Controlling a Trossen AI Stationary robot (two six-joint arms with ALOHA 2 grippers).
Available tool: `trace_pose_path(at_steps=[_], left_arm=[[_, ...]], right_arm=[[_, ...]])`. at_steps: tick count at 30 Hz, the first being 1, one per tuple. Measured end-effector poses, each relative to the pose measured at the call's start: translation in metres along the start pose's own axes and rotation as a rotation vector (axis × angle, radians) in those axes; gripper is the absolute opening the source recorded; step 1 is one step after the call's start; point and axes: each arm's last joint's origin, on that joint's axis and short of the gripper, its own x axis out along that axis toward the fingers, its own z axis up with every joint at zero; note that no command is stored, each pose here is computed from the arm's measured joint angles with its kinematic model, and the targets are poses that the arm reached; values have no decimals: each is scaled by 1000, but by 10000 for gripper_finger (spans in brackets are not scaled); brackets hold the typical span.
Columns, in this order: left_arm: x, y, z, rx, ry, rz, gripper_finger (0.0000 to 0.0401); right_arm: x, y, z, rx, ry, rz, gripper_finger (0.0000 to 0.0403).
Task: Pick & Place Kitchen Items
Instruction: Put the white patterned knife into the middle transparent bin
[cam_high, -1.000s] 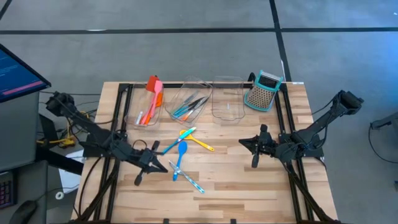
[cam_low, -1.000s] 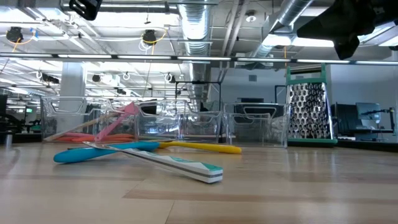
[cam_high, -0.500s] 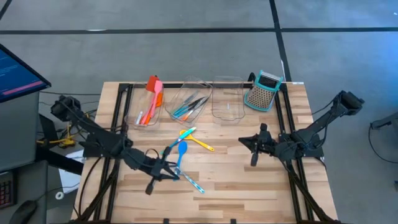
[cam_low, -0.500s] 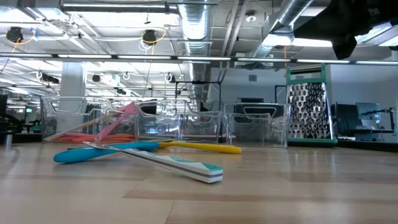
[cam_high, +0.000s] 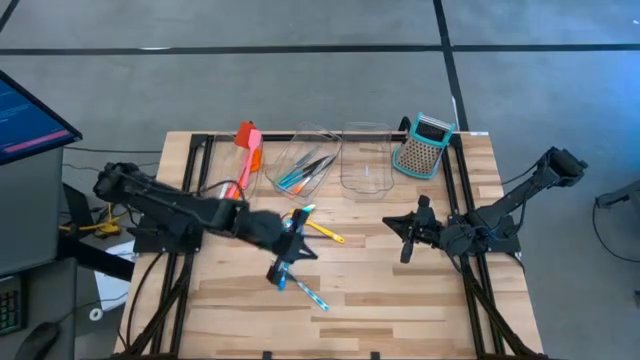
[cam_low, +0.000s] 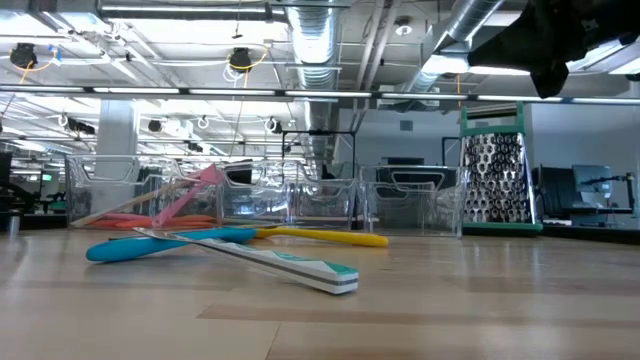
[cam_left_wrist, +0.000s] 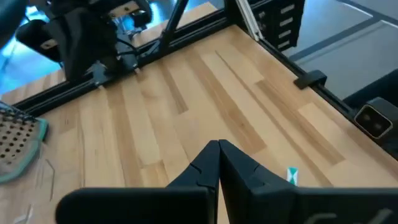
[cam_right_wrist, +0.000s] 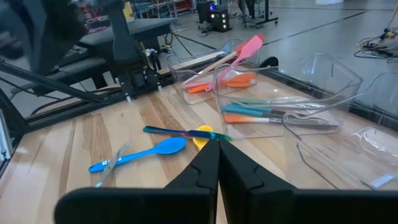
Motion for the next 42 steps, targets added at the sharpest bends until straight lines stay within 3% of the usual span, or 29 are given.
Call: trace_pose_path(at_steps=[7,14,17,25,34,42], left_arm=[[8,18,0,-26,79,-5,1],[41,-3,-37,-25,361,-174,1],[55,-16,-46,-8,419,-210,1],[78,-41,-59,30,483,-270,1],[95,-49,-61,32,429,-267,4],[99,-53,-76,10,473,-277,54]], right_arm=[[0,0,-1,-11,5,-3,1],[0,-1,-2,-26,15,-7,1],[0,-1,-2,-26,16,-7,1],[0,-1,-4,-40,39,11,1],[0,0,-6,-50,73,58,1],[0,0,-8,-62,105,95,1]])
